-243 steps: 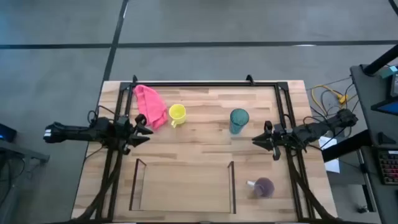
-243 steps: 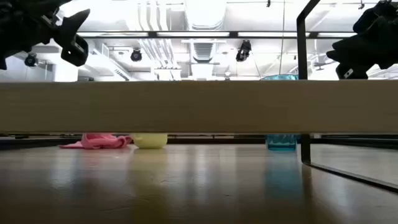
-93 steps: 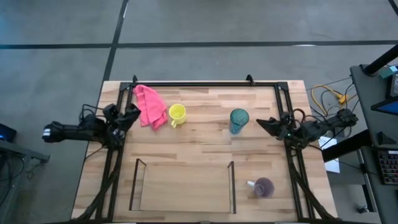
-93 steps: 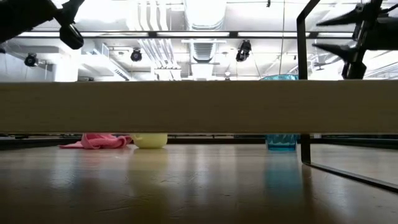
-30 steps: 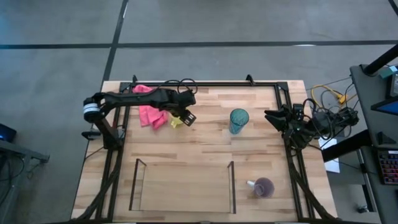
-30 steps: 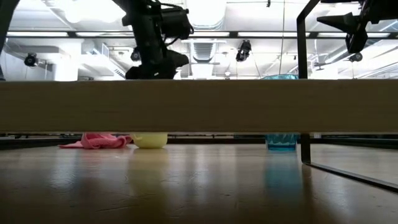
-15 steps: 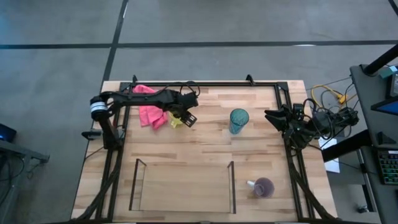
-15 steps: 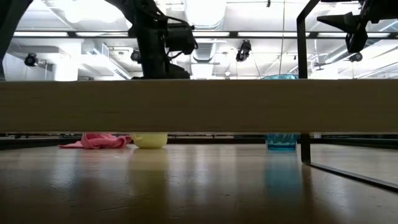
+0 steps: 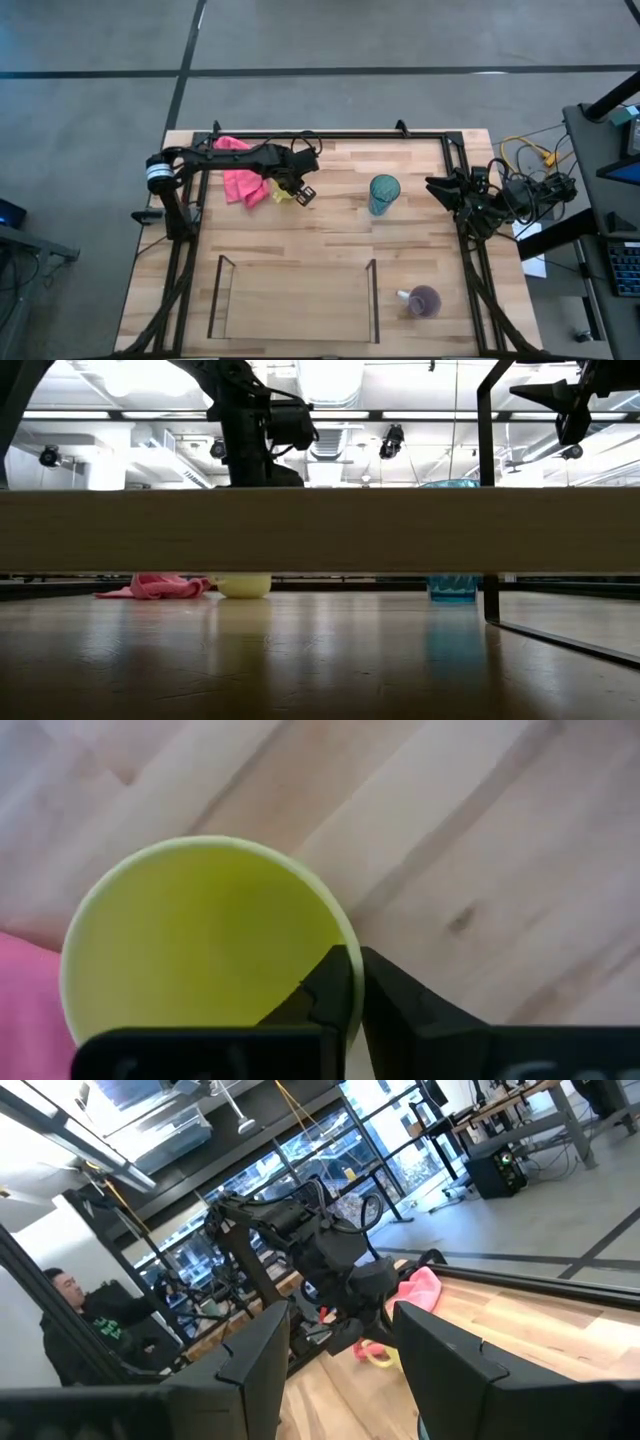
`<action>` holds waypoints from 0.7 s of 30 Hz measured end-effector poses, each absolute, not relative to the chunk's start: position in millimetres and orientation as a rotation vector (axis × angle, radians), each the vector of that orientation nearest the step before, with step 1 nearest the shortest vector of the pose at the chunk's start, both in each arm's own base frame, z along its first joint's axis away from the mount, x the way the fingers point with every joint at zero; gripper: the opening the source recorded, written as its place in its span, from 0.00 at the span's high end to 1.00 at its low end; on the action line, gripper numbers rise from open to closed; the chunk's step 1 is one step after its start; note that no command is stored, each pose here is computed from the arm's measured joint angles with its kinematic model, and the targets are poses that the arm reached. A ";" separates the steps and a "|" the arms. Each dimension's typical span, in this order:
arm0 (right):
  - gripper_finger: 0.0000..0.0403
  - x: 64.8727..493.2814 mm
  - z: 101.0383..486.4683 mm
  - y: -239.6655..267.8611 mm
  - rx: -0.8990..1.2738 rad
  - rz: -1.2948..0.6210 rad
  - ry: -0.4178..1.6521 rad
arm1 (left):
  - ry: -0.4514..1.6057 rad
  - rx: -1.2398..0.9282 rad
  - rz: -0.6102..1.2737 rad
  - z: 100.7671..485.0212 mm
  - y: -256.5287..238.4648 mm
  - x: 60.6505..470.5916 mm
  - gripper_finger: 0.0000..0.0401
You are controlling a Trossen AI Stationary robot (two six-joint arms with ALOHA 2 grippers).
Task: Stack small to large cups/mugs on shelf
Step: Put the yellow mug on the shelf
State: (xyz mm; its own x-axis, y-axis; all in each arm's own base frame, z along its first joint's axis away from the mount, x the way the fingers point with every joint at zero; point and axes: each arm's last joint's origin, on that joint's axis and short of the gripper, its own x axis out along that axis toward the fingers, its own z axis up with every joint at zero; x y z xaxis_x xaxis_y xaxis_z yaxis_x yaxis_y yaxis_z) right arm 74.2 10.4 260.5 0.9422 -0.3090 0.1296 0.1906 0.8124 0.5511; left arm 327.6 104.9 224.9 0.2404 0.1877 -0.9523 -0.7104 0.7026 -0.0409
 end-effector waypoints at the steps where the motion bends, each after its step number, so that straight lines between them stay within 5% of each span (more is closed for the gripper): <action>1: 0.56 74.2 260.5 10.4 0.563 -0.269 -0.218 | 1.178 -0.541 0.635 226.0 102.8 327.7 0.99; 21: 0.56 74.2 260.4 10.4 0.553 -0.270 -0.215 | 1.200 -0.538 0.328 310.0 -16.8 298.5 1.00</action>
State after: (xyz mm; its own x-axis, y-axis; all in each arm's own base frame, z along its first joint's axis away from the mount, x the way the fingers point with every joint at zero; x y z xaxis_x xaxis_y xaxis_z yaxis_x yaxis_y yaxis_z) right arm 74.2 10.4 260.4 0.9424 -0.3090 0.1282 0.1941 0.8173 0.5426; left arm 298.5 -16.8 310.0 0.3378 -0.0395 -0.9404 -0.5128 0.8301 -0.2191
